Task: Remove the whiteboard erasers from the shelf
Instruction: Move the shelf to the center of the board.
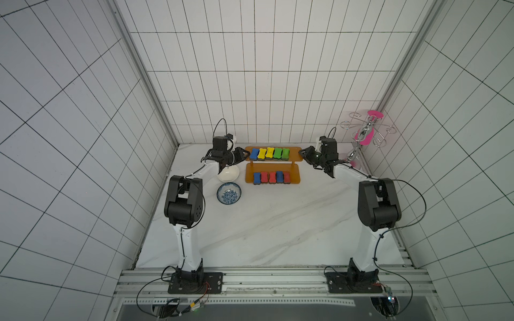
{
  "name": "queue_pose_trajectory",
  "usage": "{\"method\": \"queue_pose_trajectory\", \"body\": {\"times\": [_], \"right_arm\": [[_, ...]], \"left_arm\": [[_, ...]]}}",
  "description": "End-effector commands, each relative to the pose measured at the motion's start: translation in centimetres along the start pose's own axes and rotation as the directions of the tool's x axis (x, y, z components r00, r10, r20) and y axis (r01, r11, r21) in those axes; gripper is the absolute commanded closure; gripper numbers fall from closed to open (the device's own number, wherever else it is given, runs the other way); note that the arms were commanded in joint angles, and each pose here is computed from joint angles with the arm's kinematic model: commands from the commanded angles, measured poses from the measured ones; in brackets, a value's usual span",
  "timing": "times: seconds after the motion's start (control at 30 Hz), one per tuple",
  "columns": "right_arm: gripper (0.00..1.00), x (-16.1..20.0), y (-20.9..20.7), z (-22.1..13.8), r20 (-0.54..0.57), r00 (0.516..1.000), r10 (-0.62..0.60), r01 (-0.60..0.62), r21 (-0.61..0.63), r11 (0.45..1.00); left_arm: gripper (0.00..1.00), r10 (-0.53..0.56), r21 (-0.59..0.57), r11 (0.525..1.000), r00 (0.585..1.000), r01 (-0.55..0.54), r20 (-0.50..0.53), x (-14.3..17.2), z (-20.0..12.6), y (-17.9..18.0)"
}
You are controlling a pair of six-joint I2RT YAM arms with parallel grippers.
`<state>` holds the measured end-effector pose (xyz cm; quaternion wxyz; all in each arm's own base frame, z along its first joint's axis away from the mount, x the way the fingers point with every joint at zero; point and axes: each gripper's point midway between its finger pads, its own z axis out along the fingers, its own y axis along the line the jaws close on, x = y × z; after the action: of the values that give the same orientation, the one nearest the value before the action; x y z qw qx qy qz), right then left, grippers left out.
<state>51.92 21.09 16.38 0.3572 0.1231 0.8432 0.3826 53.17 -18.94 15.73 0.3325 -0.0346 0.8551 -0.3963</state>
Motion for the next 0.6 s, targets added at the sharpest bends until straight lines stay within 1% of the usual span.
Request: {"method": "queue_pose_trajectory", "body": {"times": [0.0,0.2,0.3,0.37,0.47,0.5,0.57], "right_arm": [[0.84,1.7,1.3,-1.0,-0.019,0.998,-0.066,0.066,-0.015,0.998],[0.82,2.6,0.4,-2.1,-0.028,0.996,-0.090,0.090,0.012,0.996],[0.82,2.9,0.1,-2.5,-0.033,0.995,-0.099,0.100,0.021,0.995],[0.82,2.9,0.2,-2.7,-0.033,0.993,-0.109,0.110,0.024,0.994],[0.79,2.4,0.2,-3.1,-0.025,0.991,-0.128,0.129,0.044,0.991],[0.77,2.2,0.3,-3.3,-0.022,0.991,-0.135,0.136,0.051,0.989],[0.71,1.6,0.6,-3.8,-0.013,0.990,-0.144,0.144,0.069,0.987]], "left_arm": [[0.86,0.147,0.020,0.989,0.988,-0.147,-0.042,2.8,0.6,-2.5],[0.82,0.164,0.011,0.986,0.984,-0.164,-0.064,5.2,1.0,-3.3],[0.82,0.165,0.003,0.986,0.984,-0.165,-0.066,5.6,0.9,-3.3],[0.80,0.167,-0.009,0.986,0.984,-0.168,-0.058,5.5,0.6,-3.2],[0.72,0.181,-0.043,0.982,0.983,-0.182,-0.026,4.8,-0.1,-3.2],[0.69,0.189,-0.058,0.980,0.982,-0.189,-0.011,4.4,-0.4,-3.1],[0.67,0.209,-0.093,0.974,0.978,-0.206,0.024,3.3,-1.2,-3.1]]}}
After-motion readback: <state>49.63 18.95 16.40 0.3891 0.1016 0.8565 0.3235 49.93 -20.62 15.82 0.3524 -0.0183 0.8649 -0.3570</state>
